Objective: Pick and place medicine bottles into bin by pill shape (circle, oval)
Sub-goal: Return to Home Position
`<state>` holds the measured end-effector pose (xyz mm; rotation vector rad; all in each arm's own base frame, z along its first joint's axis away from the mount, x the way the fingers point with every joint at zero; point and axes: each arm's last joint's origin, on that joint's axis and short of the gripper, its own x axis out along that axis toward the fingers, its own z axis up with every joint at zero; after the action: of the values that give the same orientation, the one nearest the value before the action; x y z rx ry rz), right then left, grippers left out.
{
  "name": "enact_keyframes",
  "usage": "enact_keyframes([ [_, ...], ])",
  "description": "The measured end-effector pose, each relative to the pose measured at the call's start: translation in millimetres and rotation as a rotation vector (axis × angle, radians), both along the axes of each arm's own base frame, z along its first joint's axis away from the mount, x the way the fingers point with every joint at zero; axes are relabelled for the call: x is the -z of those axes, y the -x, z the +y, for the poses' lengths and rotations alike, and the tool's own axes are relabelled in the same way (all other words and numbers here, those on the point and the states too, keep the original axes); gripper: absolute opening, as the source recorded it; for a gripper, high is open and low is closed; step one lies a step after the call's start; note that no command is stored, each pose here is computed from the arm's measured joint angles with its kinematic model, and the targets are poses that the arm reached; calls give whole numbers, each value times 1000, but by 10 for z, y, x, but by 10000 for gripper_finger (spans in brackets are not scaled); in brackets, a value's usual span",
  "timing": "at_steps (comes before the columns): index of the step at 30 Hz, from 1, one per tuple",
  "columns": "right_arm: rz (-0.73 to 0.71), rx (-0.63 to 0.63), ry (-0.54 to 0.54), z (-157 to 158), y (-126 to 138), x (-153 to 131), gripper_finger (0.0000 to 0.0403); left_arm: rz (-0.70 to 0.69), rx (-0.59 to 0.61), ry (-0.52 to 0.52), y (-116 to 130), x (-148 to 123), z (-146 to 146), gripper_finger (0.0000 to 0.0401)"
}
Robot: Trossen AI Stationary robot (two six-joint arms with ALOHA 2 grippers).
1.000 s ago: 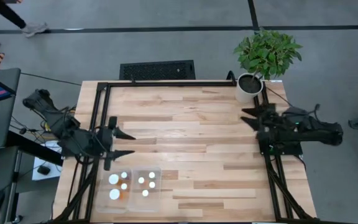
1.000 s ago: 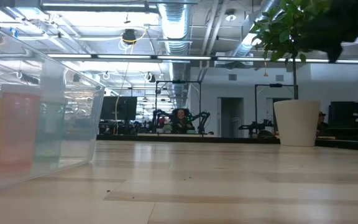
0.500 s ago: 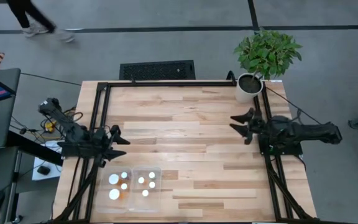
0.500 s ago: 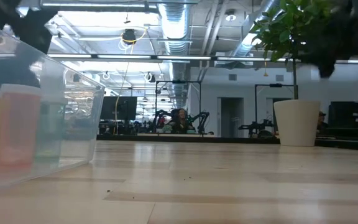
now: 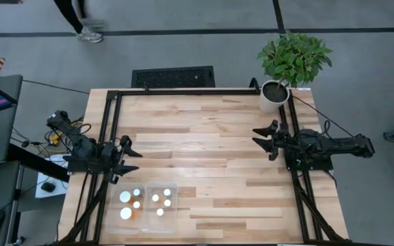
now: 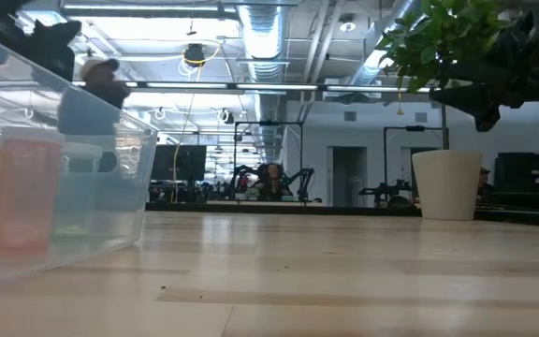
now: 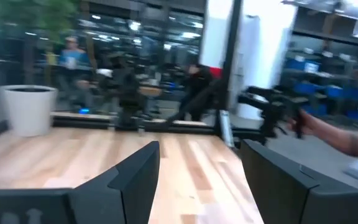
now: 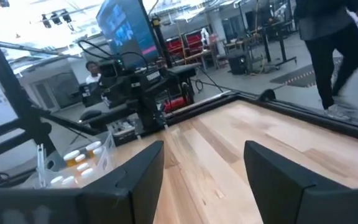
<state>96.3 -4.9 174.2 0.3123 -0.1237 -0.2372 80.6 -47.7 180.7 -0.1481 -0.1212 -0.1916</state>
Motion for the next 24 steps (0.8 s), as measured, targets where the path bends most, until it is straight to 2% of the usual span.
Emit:
enact_keyframes([
  [5,0,-1,-12,0,-1,3,234,46,-48,51,-7,37,13,218],
  [24,0,-1,-13,0,-1,5,234,68,-53,38,-9,62,13,218],
])
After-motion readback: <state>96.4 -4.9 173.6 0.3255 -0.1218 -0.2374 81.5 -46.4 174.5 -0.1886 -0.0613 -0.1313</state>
